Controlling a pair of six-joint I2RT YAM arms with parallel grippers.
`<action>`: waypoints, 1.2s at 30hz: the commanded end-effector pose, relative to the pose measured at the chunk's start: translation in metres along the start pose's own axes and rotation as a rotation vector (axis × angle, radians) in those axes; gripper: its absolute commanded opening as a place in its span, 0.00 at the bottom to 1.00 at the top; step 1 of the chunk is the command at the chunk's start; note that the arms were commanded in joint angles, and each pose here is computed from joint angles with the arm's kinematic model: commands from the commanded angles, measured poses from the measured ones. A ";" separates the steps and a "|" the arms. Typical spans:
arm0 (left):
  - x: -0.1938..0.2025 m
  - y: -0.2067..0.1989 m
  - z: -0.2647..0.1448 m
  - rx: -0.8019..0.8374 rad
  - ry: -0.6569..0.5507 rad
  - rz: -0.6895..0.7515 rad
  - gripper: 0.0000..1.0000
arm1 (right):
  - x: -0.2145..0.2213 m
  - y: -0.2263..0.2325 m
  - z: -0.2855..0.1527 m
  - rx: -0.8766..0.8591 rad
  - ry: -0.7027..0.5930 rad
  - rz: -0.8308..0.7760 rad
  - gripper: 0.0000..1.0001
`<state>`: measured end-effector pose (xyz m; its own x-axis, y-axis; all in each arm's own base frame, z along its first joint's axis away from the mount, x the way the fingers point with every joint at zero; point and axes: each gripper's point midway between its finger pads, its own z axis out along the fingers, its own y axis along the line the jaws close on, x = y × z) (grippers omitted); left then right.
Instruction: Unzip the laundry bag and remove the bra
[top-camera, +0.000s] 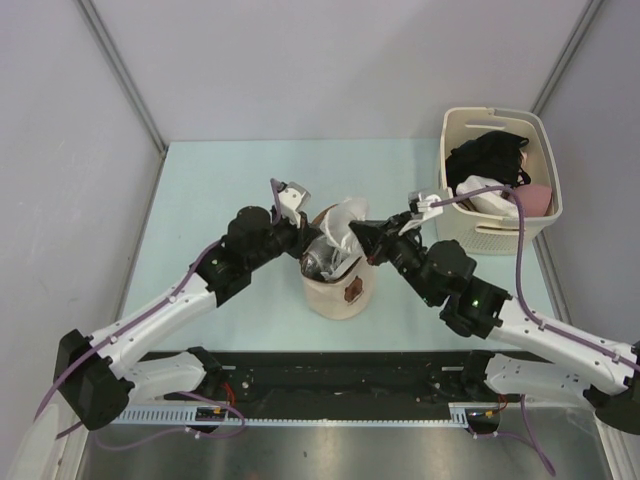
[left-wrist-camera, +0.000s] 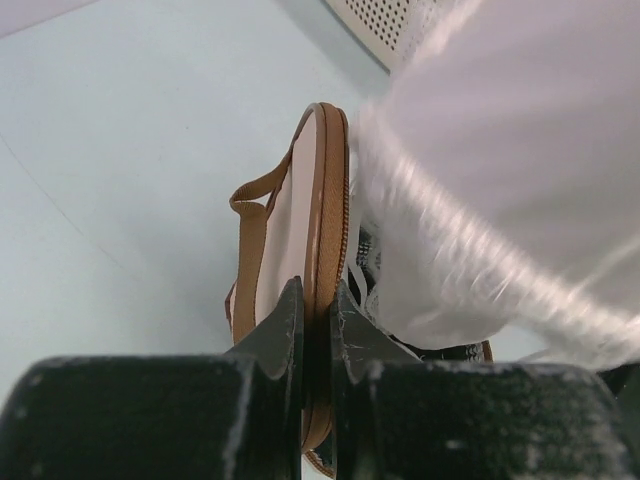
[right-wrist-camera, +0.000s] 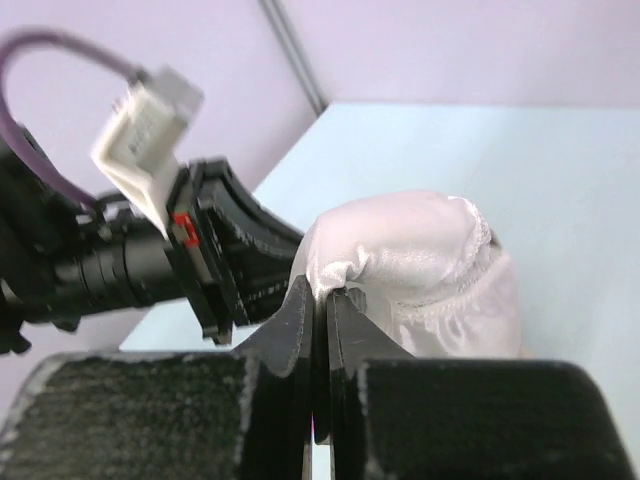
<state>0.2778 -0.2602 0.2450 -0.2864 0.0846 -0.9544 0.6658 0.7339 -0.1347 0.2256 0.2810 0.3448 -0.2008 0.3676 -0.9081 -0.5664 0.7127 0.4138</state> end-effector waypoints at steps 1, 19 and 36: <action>-0.003 0.001 0.001 -0.009 -0.026 -0.028 0.00 | -0.073 -0.007 -0.010 0.061 -0.238 -0.007 0.00; 0.000 -0.005 0.015 0.019 0.023 -0.042 0.01 | -0.269 -0.074 -0.021 0.306 -0.776 0.034 0.00; 0.002 -0.009 -0.001 0.037 0.008 -0.057 0.01 | -0.295 -0.292 -0.018 0.732 -0.807 0.063 0.00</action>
<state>0.2762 -0.2659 0.2306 -0.3447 0.0859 -0.9348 0.6633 0.7269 -0.1778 0.4164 -0.0294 0.4974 0.5202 0.4218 -0.7426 0.1231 0.8234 0.5539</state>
